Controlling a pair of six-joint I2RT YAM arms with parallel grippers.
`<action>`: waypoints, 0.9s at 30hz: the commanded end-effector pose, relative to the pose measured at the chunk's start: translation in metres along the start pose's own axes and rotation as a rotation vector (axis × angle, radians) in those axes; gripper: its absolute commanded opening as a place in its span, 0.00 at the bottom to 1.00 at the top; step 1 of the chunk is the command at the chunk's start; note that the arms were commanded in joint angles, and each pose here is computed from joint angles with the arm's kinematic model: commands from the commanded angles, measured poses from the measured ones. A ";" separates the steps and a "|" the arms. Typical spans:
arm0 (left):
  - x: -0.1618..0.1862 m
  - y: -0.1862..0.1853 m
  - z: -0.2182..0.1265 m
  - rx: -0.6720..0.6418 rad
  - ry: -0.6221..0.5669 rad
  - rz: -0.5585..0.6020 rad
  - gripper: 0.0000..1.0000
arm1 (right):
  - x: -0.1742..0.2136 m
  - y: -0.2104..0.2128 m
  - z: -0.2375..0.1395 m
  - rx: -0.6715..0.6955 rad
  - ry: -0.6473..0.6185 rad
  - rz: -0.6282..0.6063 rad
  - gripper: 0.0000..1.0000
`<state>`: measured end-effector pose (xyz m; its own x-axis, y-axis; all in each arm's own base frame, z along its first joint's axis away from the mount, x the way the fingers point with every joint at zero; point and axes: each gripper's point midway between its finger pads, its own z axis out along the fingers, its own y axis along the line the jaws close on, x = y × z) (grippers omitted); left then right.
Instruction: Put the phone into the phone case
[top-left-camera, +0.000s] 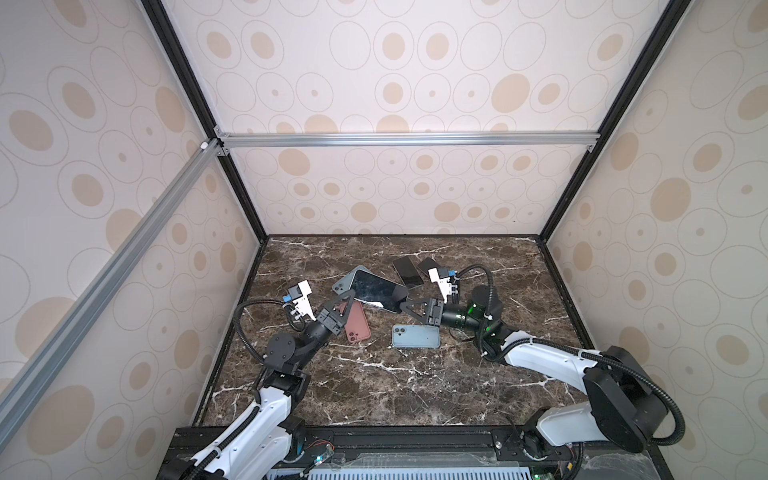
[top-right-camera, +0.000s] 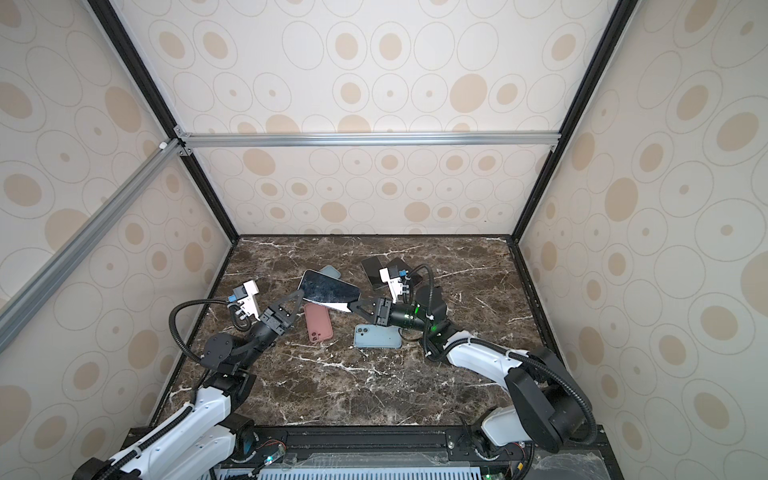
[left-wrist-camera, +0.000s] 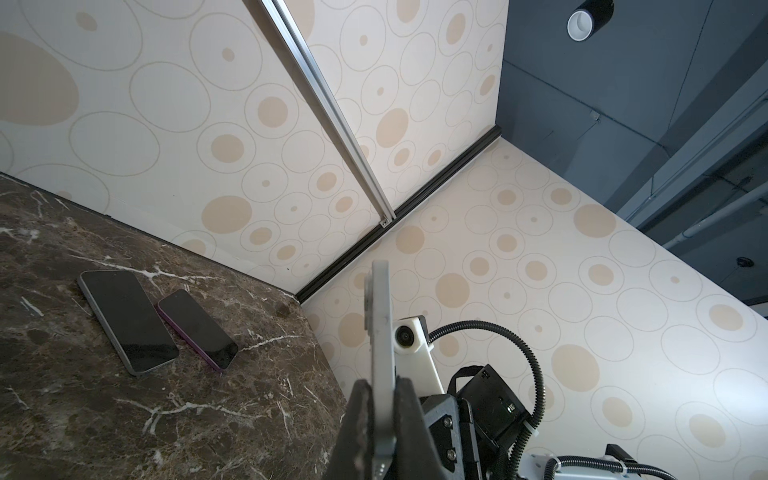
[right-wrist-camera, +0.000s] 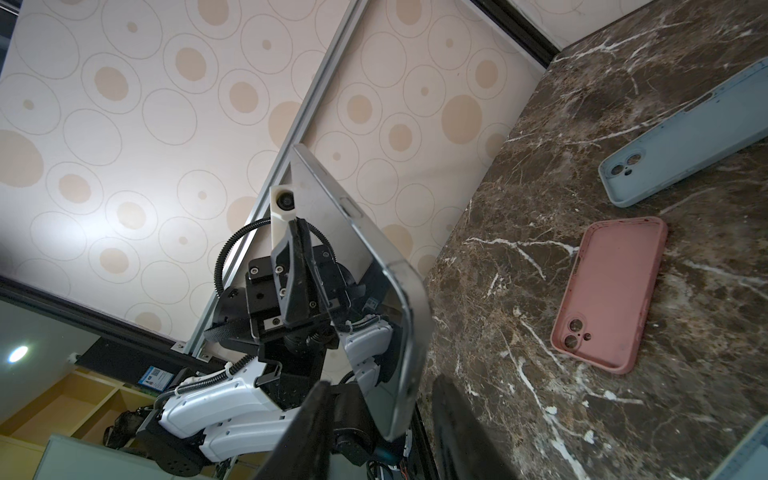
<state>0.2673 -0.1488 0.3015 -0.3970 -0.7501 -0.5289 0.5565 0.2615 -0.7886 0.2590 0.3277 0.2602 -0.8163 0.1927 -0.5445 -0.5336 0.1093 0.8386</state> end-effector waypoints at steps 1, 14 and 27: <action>-0.019 -0.025 -0.003 0.100 -0.088 -0.009 0.00 | -0.013 0.023 0.002 -0.072 -0.022 -0.047 0.40; -0.024 -0.032 -0.002 0.159 -0.115 -0.049 0.00 | -0.023 0.040 0.005 -0.145 -0.033 -0.069 0.37; -0.026 -0.033 0.000 0.193 -0.124 -0.098 0.00 | -0.030 0.052 0.007 -0.202 -0.044 -0.072 0.24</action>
<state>0.2698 -0.1436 0.3143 -0.4045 -0.8156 -0.4138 0.5809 0.1203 -0.8050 0.2605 0.3352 0.2944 -0.7991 0.2154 -0.5613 -0.5762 -0.0078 0.8173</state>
